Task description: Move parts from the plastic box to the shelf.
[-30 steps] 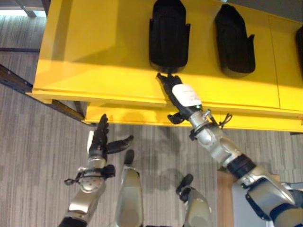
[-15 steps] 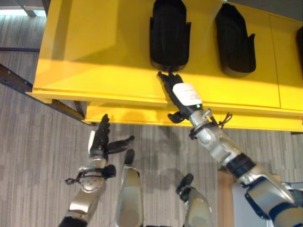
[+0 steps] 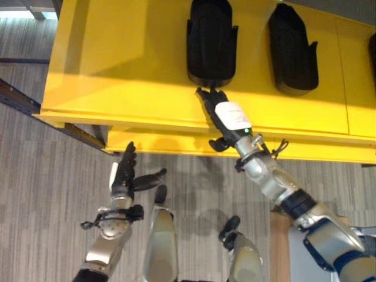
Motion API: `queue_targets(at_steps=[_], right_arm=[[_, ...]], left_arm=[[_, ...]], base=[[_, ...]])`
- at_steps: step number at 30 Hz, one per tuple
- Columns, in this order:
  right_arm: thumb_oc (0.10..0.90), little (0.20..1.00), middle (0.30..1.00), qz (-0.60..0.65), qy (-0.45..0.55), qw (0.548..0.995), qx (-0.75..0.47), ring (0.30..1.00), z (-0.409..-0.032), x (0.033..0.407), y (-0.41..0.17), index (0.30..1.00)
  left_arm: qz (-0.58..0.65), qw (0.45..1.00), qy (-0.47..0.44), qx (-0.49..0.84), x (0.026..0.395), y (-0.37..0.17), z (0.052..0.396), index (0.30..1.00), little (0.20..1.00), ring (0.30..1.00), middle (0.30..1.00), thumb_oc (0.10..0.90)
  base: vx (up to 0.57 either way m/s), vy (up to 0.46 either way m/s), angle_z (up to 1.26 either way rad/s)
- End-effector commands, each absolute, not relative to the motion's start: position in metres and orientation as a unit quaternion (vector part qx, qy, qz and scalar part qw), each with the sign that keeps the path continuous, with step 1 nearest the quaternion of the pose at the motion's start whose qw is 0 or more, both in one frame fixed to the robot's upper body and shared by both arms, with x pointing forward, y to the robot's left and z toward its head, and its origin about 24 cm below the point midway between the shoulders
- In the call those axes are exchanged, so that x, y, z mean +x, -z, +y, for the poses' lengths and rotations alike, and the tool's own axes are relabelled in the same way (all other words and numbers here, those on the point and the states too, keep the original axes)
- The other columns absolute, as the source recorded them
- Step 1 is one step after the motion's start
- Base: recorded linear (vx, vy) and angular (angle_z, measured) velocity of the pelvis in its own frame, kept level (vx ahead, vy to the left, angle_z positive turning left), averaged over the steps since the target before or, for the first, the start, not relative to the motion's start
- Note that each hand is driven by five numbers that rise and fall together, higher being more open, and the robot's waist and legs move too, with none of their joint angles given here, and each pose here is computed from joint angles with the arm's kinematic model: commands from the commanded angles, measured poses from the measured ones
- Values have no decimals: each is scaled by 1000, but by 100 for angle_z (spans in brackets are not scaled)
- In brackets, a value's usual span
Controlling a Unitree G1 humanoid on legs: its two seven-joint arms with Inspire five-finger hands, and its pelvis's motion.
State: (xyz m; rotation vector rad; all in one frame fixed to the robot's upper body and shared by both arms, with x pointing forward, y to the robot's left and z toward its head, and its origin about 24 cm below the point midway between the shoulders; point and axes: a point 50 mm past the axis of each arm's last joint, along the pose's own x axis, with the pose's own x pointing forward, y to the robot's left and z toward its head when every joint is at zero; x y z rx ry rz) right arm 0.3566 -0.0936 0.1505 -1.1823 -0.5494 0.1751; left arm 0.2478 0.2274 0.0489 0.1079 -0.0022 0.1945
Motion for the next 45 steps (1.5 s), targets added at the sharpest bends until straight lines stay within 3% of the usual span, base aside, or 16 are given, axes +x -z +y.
queue_targets(at_steps=[1, 6, 9, 17, 25, 36, 45], right_arm=[[900, 1000, 1000, -217, -27, 801, -558, 1000, -120, 371, -160, 1000], [900, 1000, 1000, -225, -55, 812, -535, 1000, -113, 360, -150, 1000], [900, 1000, 1000, -221, -113, 860, -446, 1000, -100, 335, -129, 1000], [900, 1000, 1000, -202, -156, 892, -373, 1000, -109, 309, -112, 1000], [900, 1000, 1000, -190, -169, 906, -339, 1000, -125, 291, -106, 1000], [900, 1000, 1000, -141, -147, 957, -205, 1000, -162, 257, -90, 1000], [900, 1000, 1000, -144, -146, 966, -159, 1000, -165, 248, -91, 1000]], left_arm=[[-87, 992, -81, 44, 249, -76, 222, 1000, 1000, 1000, 1000, 900], [-82, 992, -87, 43, 249, -73, 221, 1000, 1000, 1000, 1000, 900], [-73, 992, -95, 44, 249, -70, 222, 1000, 1000, 1000, 1000, 900], [-64, 992, -95, 55, 246, -66, 226, 1000, 1000, 1000, 1000, 900], [-44, 993, -90, 62, 242, -57, 229, 1000, 1000, 1000, 1000, 900], [25, 997, -69, 35, 223, -22, 224, 1000, 1000, 1000, 1000, 900], [55, 996, -63, 1, 216, -5, 211, 1000, 1000, 1000, 1000, 900]], base=[[0, 0, 0], [0, 0, 0], [0, 0, 0], [-9, -7, -6], [-11, -22, -21], [-5, -96, -49], [-50, -198, -27]])
